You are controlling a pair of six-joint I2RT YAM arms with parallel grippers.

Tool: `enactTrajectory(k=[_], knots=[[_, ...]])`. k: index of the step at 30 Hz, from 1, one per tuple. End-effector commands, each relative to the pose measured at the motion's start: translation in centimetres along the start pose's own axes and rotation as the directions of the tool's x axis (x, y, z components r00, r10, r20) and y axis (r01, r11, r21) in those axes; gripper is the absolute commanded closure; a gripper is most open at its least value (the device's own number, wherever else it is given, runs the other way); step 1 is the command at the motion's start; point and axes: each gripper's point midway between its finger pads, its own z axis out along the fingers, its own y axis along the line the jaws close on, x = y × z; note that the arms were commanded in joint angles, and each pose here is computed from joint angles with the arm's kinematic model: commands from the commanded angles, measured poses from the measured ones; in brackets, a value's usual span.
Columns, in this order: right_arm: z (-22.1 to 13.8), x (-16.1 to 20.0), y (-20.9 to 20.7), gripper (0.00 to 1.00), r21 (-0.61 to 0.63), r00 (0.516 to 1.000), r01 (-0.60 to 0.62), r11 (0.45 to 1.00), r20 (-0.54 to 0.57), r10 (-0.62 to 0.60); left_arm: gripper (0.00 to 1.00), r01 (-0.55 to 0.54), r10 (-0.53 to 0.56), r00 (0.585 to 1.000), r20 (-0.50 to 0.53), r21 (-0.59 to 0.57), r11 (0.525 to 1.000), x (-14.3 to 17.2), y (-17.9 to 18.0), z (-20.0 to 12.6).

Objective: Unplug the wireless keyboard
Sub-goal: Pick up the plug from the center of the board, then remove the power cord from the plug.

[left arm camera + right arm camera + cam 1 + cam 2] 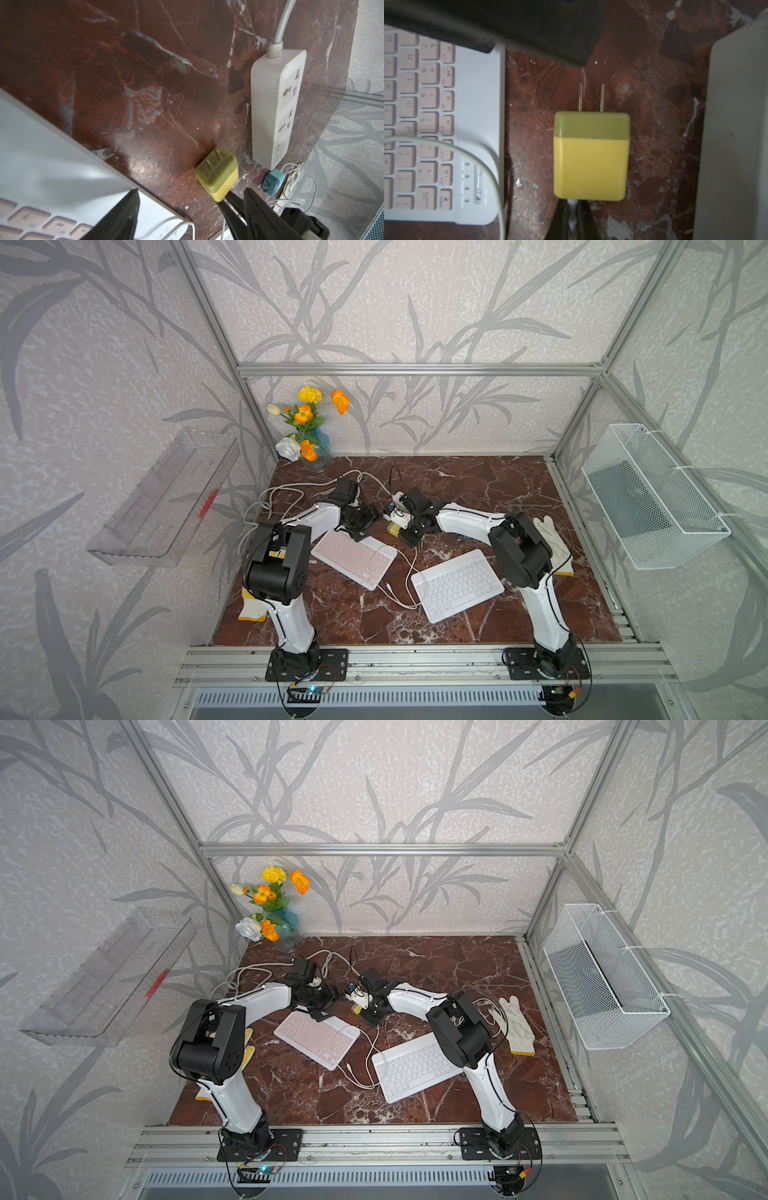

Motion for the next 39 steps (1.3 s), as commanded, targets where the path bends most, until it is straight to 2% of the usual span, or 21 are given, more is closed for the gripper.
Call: enactTrajectory(k=[1, 5, 11, 20, 26, 30, 33, 39], knots=[[-1.7, -1.4, 0.5, 0.97, 0.001, 0.998, -0.008, 1.000, 0.067, 0.008, 0.18, -0.006, 0.007, 1.000, -0.012, 0.113, 0.994, 0.3, -2.4, -0.3], [-3.4, -3.0, 0.9, 0.98, -0.047, 0.990, -0.039, 0.998, 0.130, 0.045, 0.16, 0.001, 0.000, 1.000, -0.007, 0.214, 0.977, 0.2, -4.5, -0.7], [-6.6, -4.7, -0.8, 0.97, -0.185, 0.937, -0.207, 0.961, 0.244, 0.249, 0.16, 0.032, -0.045, 0.999, 0.029, 0.365, 0.930, -0.4, -7.2, -2.0], [-8.4, -5.4, -0.8, 0.98, -0.283, 0.894, -0.261, 0.923, 0.289, 0.342, 0.22, 0.041, -0.057, 0.998, 0.017, 0.498, 0.866, -0.5, -10.1, -2.5], [-8.2, -5.8, -0.5, 0.98, -0.338, 0.880, -0.281, 0.898, 0.283, 0.382, 0.22, 0.017, -0.026, 1.000, 0.009, 0.532, 0.846, 0.2, -11.5, -2.6], [-8.5, -6.2, -0.4, 0.98, -0.379, 0.869, -0.291, 0.879, 0.280, 0.409, 0.25, -0.019, 0.013, 1.000, 0.015, 0.468, 0.884, 0.8, -10.6, -2.1], [-8.8, -6.3, -0.2, 0.98, -0.388, 0.872, -0.287, 0.876, 0.274, 0.407, 0.31, -0.038, 0.028, 0.999, 0.030, 0.420, 0.906, 0.9, -9.8, -1.9], [-8.2, -5.6, -0.2, 0.97, -0.382, 0.878, -0.314, 0.869, 0.232, 0.419, 0.45, -0.046, 0.032, 0.999, 0.042, 0.409, 0.911, 0.5, -9.8, -1.9]])
